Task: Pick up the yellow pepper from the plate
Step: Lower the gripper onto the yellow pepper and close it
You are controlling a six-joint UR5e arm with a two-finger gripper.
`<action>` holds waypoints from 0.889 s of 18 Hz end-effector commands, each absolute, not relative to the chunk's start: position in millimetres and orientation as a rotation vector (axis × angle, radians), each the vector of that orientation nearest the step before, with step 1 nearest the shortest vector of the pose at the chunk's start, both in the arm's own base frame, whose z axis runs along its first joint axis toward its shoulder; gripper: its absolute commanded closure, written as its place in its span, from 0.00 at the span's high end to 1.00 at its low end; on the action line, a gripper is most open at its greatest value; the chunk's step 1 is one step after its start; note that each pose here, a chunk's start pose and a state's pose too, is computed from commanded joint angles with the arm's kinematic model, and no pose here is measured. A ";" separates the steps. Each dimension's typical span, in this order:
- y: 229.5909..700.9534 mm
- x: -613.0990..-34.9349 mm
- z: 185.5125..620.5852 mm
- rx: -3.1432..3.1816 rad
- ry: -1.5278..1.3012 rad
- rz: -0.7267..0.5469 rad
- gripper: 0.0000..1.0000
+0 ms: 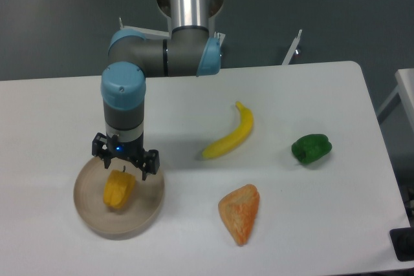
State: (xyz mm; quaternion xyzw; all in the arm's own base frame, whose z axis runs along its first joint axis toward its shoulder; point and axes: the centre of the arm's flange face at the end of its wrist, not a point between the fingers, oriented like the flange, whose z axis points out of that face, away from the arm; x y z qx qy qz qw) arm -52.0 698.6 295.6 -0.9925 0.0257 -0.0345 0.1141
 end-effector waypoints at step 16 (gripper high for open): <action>705.3 -29.7 264.0 -2.938 0.131 -0.073 1.00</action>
